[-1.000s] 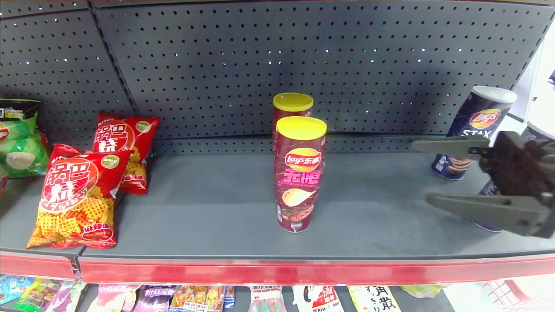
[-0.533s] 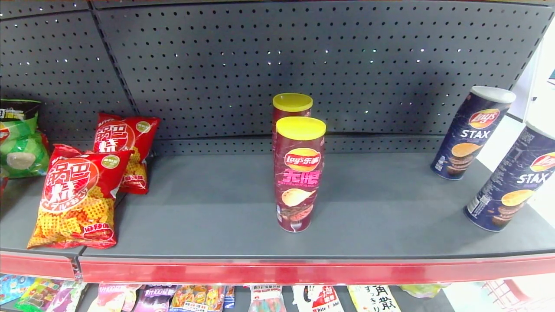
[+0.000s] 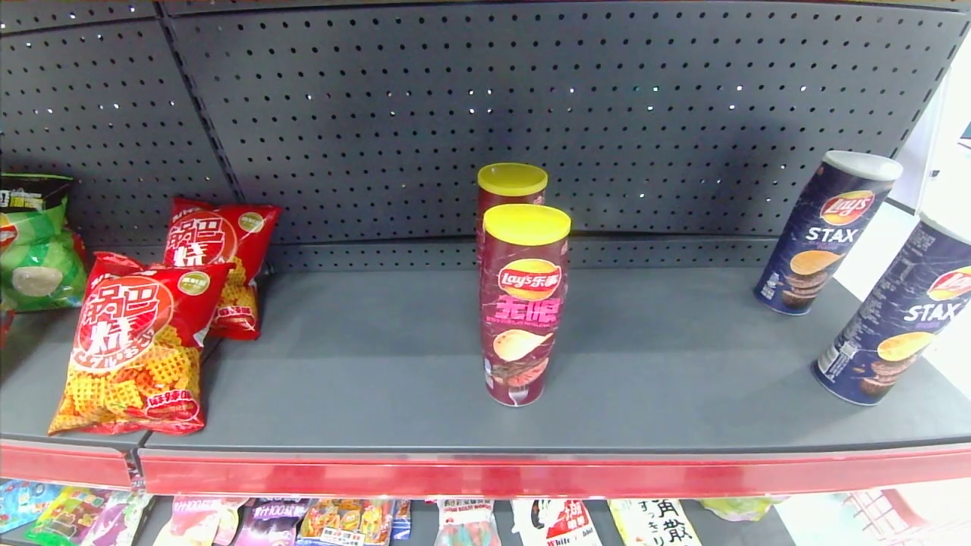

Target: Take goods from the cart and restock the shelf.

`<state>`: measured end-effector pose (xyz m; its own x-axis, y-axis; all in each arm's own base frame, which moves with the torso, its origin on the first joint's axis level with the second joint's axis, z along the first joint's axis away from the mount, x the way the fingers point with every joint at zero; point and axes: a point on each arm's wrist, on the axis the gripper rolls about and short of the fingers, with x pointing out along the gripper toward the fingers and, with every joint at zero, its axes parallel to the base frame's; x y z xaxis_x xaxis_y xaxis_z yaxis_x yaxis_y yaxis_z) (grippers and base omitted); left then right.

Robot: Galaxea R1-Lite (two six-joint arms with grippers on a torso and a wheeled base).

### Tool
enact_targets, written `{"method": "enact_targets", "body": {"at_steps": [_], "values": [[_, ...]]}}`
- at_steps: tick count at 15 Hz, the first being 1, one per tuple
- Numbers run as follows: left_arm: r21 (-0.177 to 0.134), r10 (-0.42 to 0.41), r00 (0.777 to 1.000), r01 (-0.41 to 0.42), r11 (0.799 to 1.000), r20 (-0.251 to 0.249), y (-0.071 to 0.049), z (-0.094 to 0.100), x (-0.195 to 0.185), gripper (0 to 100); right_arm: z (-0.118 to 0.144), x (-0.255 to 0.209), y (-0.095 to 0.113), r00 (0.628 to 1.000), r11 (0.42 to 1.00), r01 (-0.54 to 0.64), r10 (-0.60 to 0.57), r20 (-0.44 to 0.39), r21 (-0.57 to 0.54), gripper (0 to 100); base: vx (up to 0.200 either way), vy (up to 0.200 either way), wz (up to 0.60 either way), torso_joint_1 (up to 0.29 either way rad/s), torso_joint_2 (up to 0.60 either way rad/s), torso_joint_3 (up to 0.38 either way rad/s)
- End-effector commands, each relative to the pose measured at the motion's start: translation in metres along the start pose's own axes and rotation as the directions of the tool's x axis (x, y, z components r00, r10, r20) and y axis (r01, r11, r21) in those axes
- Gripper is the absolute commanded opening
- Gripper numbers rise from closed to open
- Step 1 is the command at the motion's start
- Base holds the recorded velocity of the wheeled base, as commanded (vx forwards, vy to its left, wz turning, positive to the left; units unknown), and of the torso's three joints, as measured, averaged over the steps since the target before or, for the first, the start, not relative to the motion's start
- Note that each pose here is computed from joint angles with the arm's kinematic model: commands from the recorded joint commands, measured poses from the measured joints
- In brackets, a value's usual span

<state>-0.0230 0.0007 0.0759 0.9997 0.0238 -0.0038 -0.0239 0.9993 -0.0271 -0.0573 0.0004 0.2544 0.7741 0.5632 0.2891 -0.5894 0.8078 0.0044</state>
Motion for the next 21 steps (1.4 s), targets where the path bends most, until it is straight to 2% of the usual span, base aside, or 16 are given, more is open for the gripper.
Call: {"method": "enact_targets", "body": {"at_steps": [1, 3, 6, 8, 11, 12, 14, 18, 21], "values": [[0.0, 0.001, 1.0, -0.001, 1.0, -0.001, 0.0, 0.0, 0.0, 100, -0.001, -0.012, 0.005, 0.999, 1.0, 0.002, -0.002, 0.033, -0.014, 100, 0.0, 0.0, 0.0, 0.0, 0.0, 0.0], [0.0, 0.001, 1.0, -0.001, 1.0, -0.001, 0.0, 0.0, 0.0, 100, -0.007, -0.016, 0.005, 1.0, 1.0, 0.016, -0.016, 0.026, -0.009, 100, 0.0, 0.0, 0.0, 0.0, 0.0, 0.0], [0.0, 0.001, 1.0, -0.001, 1.0, -0.001, 0.0, 0.0, 0.0, 100, -0.028, -0.018, 0.002, 0.992, 0.992, 0.128, -0.128, -0.019, 0.012, 100, 0.0, 0.0, 0.0, 0.0, 0.0, 0.0], [0.0, 0.001, 1.0, -0.001, 1.0, -0.001, 0.0, 0.0, 0.0, 100, -0.047, -0.021, 0.003, 0.981, 0.984, 0.176, -0.173, -0.087, 0.025, 100, 0.0, 0.0, 0.0, 0.0, 0.0, 0.0], [0.0, 0.001, 1.0, -0.001, 1.0, -0.001, 0.0, 0.0, 0.0, 100, -0.071, -0.027, 0.003, 0.953, 0.975, 0.213, -0.191, -0.237, 0.068, 100, 0.0, 0.0, 0.0, 0.0, 0.0, 0.0], [0.0, 0.001, 1.0, -0.001, 1.0, -0.001, 0.0, 0.0, 0.0, 100, -0.071, -0.027, 0.003, 0.952, 0.975, 0.213, -0.191, -0.239, 0.067, 100, 0.0, 0.0, 0.0, 0.0, 0.0, 0.0], [0.0, 0.001, 1.0, -0.001, 1.0, -0.001, 0.0, 0.0, 0.0, 100, -0.091, -0.03, 0.0, 0.926, 0.962, 0.261, -0.228, -0.3, 0.076, 100, 0.0, 0.0, 0.0, 0.0, 0.0, 0.0], [0.0, 0.001, 1.0, -0.001, 1.0, -0.001, 0.0, 0.0, 0.0, 100, -0.114, -0.023, -0.01, 0.886, 0.93, 0.362, -0.32, -0.337, 0.068, 100, 0.0, 0.0, 0.0, 0.0, 0.0, 0.0], [0.0, 0.001, 1.0, -0.001, 1.0, -0.001, 0.0, 0.0, 0.0, 100, -0.156, -0.01, -0.023, 0.858, 0.9, 0.437, -0.416, -0.3, 0.002, 100, 0.0, 0.0, 0.0, 0.0, 0.0, 0.0]]}}
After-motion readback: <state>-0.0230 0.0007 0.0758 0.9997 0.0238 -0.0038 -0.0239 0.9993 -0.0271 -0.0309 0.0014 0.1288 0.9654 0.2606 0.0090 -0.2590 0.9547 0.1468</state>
